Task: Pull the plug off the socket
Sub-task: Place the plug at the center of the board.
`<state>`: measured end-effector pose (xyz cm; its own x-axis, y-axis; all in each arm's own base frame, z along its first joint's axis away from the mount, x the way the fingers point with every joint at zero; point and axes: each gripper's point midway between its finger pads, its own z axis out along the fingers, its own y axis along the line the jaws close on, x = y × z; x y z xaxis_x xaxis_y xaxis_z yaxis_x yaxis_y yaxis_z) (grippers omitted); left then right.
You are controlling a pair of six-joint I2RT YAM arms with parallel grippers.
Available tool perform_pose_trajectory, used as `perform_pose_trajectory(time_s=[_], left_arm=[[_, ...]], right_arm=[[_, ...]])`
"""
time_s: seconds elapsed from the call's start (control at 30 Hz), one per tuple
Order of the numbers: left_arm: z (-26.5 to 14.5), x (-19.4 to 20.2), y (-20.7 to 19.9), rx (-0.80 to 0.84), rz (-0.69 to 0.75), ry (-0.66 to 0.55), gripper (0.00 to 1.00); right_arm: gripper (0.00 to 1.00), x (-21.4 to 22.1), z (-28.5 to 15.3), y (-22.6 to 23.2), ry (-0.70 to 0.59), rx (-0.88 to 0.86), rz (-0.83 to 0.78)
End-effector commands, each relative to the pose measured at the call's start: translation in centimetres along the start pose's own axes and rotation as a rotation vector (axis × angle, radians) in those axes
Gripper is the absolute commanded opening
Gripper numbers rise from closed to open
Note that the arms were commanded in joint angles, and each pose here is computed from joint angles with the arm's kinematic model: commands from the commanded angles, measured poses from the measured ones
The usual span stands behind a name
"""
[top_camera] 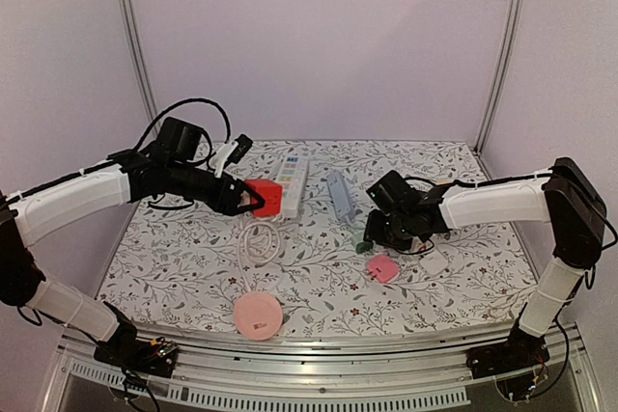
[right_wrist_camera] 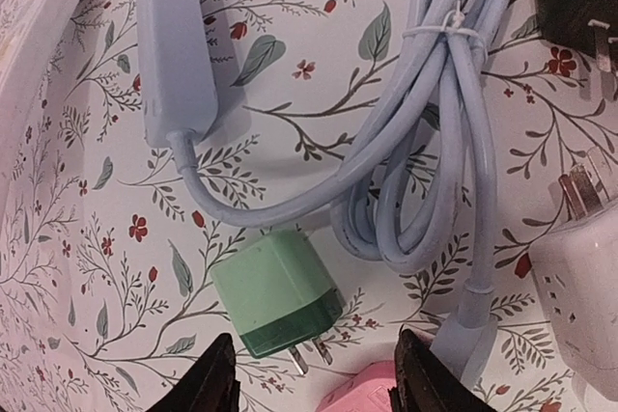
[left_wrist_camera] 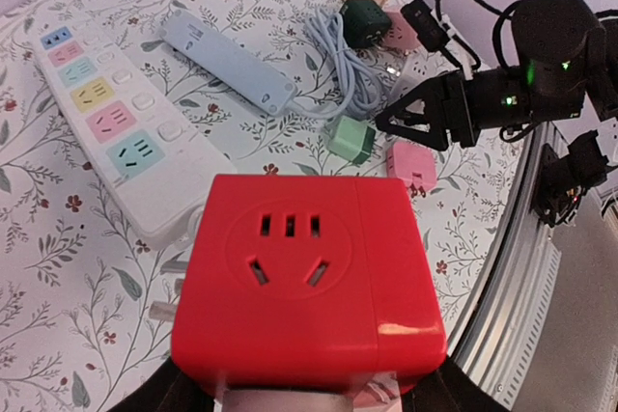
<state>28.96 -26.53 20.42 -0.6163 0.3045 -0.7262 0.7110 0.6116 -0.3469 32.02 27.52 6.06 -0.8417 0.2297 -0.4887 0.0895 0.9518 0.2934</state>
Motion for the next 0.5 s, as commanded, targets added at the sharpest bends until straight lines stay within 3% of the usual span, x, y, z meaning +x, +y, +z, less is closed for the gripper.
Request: perform_pose_trajectory(time_s=[0.0,0.3,0.47], left_arm=[[-0.2,-2.5,-1.7,0.067,0.043,-0.087,0.27],[-0.3,-2.9,-2.8,0.138,0.024,-0.109,0.28],[0.0,-3.3,-3.7,0.224,-0.045,-0.122,0.28]], right_arm=[[0.56,-1.8,-1.6,0.3,-0.051,-0.012,-0.024],[0.82,-4.2,-8.1,5.0,-0.192,-0.220,-0.158],[0.85,-3.0,-11.6,9.4,-0.241,-0.353,-0.296]])
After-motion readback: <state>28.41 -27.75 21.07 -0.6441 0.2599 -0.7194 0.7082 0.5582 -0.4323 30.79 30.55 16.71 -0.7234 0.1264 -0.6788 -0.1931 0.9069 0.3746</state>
